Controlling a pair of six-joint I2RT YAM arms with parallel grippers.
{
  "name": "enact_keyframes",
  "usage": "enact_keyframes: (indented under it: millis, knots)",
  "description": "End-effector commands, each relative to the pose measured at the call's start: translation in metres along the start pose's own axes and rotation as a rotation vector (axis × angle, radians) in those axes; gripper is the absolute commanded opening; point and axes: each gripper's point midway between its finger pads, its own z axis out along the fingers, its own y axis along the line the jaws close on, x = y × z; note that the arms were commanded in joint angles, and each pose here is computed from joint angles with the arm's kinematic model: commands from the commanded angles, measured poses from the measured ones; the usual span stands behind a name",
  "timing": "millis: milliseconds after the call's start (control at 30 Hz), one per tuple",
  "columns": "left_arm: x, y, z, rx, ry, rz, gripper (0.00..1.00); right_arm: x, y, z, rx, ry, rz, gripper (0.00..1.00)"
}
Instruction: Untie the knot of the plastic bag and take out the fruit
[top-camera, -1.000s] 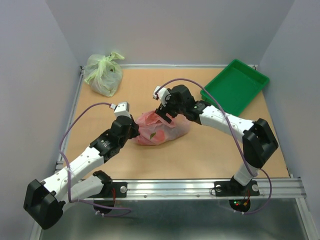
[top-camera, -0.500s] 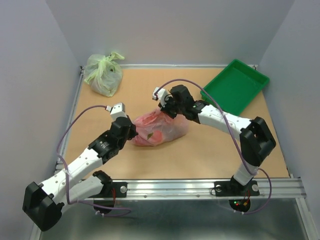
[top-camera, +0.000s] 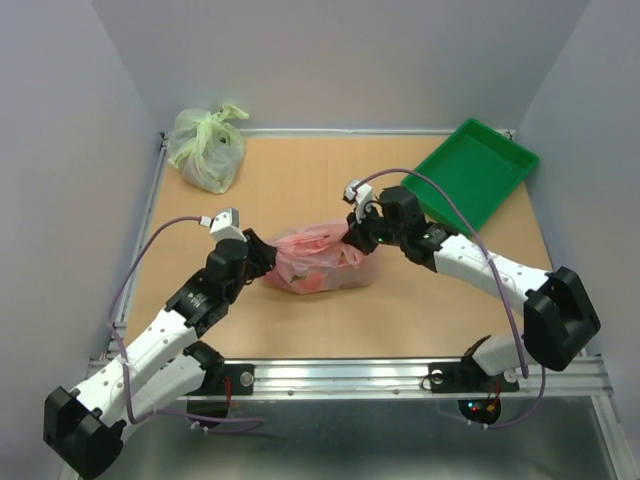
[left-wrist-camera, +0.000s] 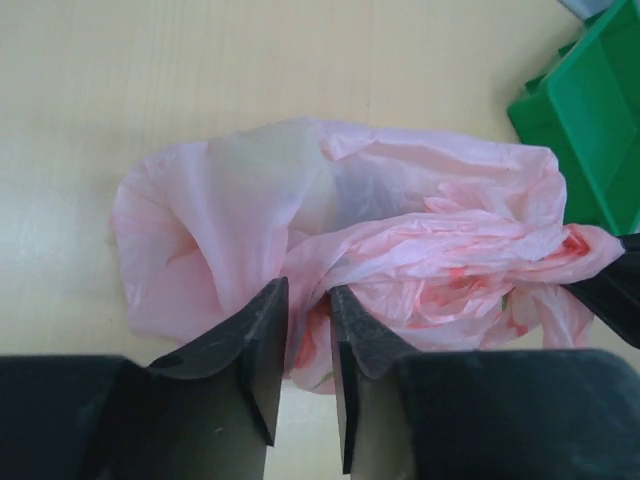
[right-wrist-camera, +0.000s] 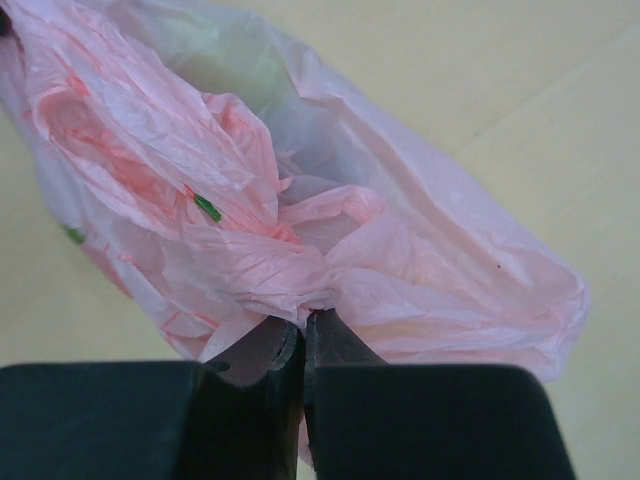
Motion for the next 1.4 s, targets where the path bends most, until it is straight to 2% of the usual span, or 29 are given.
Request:
enact_keyframes:
  millis: [0,67,133,233,300,500,633,733,833,867,900,933,967,1000,1033,1100,1200,1367]
  knots:
    - [-0.027,-0.025,-0.013,0.114,-0.024,0.211,0.60,0.000,-0.013,-0.009,0.024,-0.042,0.007,0.00]
    - [-0.043,-0.045,-0.022,0.183,-0.032,0.324,0.75,-0.003,-0.013,-0.012,0.026,-0.052,-0.019,0.00]
    - [-0.056,-0.063,-0.029,0.235,-0.040,0.392,0.78,-0.007,-0.011,-0.016,0.021,-0.066,-0.038,0.00]
    - [-0.054,-0.077,-0.025,0.302,-0.006,0.551,0.78,-0.009,-0.008,-0.019,0.008,-0.076,-0.059,0.01]
    - [-0.056,-0.097,-0.025,0.368,-0.003,0.606,0.78,-0.008,-0.004,-0.019,-0.008,-0.074,-0.069,0.01]
    - [-0.017,-0.135,0.009,0.495,0.106,0.888,0.78,-0.010,0.001,-0.019,-0.022,-0.074,-0.088,0.01]
    - [0.000,-0.141,0.020,0.545,0.148,0.942,0.76,-0.010,0.001,-0.021,-0.014,-0.076,-0.095,0.02]
    - [0.008,-0.142,0.024,0.569,0.172,0.960,0.67,-0.010,-0.001,-0.022,-0.004,-0.076,-0.096,0.04]
    - [0.011,-0.138,0.029,0.550,0.180,0.965,0.37,-0.009,-0.001,-0.023,0.003,-0.072,-0.090,0.05]
    - [0.012,-0.134,0.031,0.534,0.183,0.968,0.15,-0.008,-0.002,-0.023,0.007,-0.072,-0.087,0.07]
    - [0.007,-0.133,0.029,0.521,0.165,0.964,0.05,-0.008,-0.003,-0.024,0.019,-0.072,-0.076,0.11]
    - [0.004,-0.131,0.028,0.501,0.153,0.954,0.00,-0.006,-0.008,-0.025,0.049,-0.067,-0.069,0.16]
    - [-0.001,-0.123,0.029,0.454,0.135,0.952,0.00,-0.006,-0.010,-0.028,0.068,-0.070,-0.062,0.35]
    - [-0.010,-0.123,0.023,0.443,0.098,0.945,0.00,-0.006,-0.013,-0.028,0.086,-0.069,-0.044,0.45]
    - [-0.015,-0.121,0.022,0.425,0.075,0.939,0.00,-0.006,-0.014,-0.030,0.096,-0.068,-0.044,0.62]
    - [-0.018,-0.116,0.014,0.426,0.048,0.935,0.00,-0.015,-0.008,-0.037,0.069,-0.087,-0.050,0.75]
    - [-0.018,-0.113,0.007,0.440,0.028,0.922,0.00,-0.042,0.003,-0.048,0.019,-0.155,-0.065,0.89]
    - [-0.013,-0.107,0.004,0.447,0.015,0.914,0.00,-0.072,0.006,-0.048,-0.009,-0.198,-0.099,0.91]
